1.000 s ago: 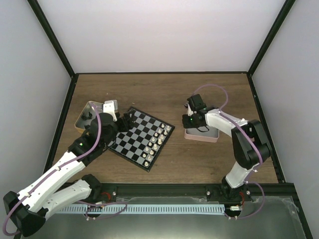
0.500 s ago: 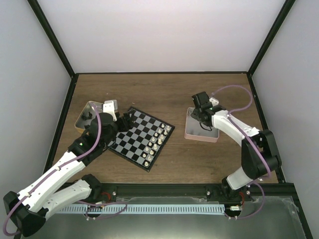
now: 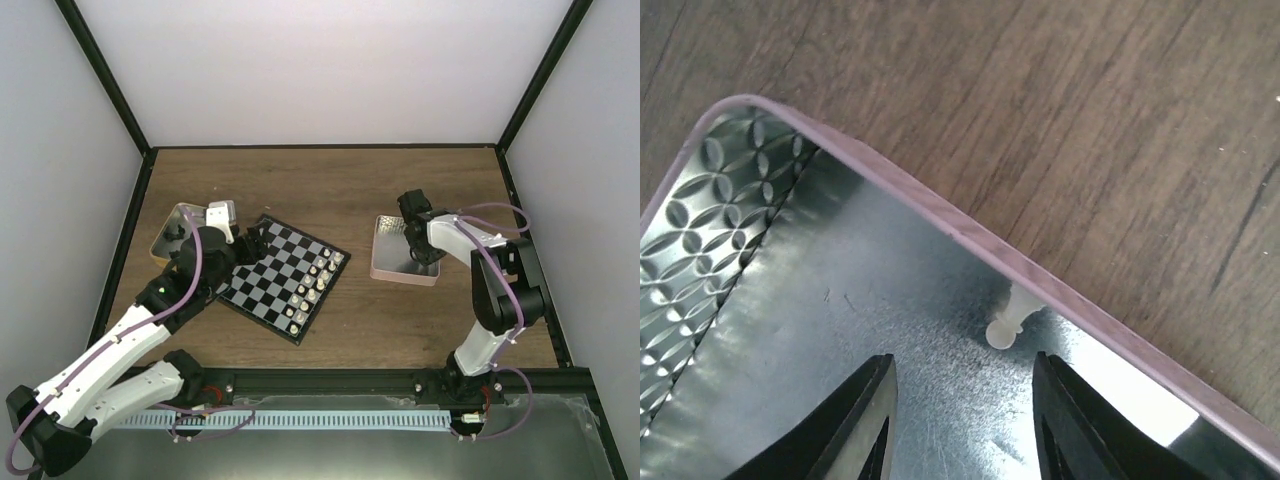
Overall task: Set up the chess pieces on the board
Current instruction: Pick up the chess piece from the storage box, then place the chess piece on the chessboard, then pick up the chess piece from the chessboard, then place the chess piece on the chessboard.
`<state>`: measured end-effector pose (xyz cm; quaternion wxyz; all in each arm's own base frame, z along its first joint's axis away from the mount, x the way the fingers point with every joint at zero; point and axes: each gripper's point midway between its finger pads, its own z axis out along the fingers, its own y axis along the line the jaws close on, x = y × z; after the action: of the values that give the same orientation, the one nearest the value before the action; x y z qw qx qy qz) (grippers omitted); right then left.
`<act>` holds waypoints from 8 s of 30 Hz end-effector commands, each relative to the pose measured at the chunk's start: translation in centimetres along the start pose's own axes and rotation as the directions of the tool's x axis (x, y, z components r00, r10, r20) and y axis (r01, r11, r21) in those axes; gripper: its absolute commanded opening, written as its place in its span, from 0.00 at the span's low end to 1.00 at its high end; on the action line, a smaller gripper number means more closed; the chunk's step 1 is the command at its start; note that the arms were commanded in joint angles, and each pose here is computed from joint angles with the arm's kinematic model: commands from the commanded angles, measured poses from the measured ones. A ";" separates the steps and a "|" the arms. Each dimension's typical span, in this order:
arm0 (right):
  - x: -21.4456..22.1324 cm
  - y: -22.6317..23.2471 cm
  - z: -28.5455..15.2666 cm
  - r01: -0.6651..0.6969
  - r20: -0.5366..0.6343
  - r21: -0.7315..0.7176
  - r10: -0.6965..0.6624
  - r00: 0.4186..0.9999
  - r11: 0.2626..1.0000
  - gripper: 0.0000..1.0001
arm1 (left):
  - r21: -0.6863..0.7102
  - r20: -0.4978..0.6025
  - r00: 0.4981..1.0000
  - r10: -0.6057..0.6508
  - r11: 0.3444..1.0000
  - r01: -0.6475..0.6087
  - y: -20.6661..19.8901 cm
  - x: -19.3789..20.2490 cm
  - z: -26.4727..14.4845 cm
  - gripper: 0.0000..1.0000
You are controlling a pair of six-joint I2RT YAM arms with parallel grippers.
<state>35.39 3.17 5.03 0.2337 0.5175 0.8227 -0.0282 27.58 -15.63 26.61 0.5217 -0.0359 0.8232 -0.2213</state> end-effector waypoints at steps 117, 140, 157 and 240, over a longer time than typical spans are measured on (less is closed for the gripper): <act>39.7 10.9 -17.8 0.649 0.073 -0.760 -0.997 0.033 -0.034 0.45 | -0.389 0.159 0.963 -0.218 0.882 0.264 10.8 2.1 -4.4 0.78; 37.6 8.7 -17.6 0.727 0.003 -0.680 -0.991 0.132 0.095 0.38 | -0.303 0.034 0.974 -0.225 0.926 0.225 9.6 4.3 -5.0 0.78; 39.3 3.7 -16.2 0.771 -0.040 -0.637 -0.999 -0.023 0.008 0.36 | -0.290 0.061 0.976 -0.211 0.931 0.220 9.4 3.6 -4.6 0.78; 30.0 9.7 -31.1 0.704 0.767 -0.596 -0.532 0.358 -0.386 0.12 | 0.155 0.008 0.986 -0.166 0.974 0.163 0.5 0.3 -5.8 0.78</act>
<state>22.43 40.74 16.31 0.4074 -0.3022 0.8225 0.2571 23.12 -8.91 24.81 0.5032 -0.1770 0.8140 -0.2298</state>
